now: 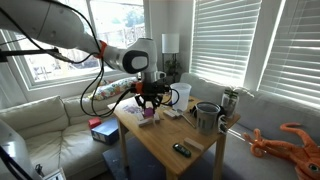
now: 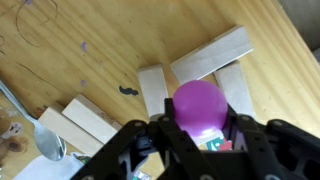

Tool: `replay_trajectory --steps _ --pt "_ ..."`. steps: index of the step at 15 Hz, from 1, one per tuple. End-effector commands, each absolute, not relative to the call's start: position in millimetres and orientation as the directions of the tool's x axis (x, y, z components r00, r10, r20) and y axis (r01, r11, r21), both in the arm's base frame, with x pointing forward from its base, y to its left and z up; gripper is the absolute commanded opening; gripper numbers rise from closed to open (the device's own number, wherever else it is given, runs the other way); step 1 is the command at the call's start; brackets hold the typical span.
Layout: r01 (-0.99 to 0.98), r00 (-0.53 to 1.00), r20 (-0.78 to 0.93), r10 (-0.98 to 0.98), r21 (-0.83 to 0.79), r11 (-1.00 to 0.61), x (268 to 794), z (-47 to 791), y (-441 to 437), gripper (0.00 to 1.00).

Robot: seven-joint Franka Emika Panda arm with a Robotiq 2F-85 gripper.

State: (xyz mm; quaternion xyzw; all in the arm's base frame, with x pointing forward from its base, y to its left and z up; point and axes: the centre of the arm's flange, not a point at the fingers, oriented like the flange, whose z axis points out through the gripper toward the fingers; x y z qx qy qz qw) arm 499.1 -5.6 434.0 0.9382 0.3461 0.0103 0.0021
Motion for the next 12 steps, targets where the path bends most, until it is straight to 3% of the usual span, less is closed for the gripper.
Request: replay_trajectory --steps 1,12 --pt "0.676 0.737 0.028 0.676 -0.012 -0.737 508.3 438.9 -4.9 0.20" --pt "0.702 0.711 -0.002 0.703 -0.045 -0.711 514.1 430.4 -1.7 0.20"
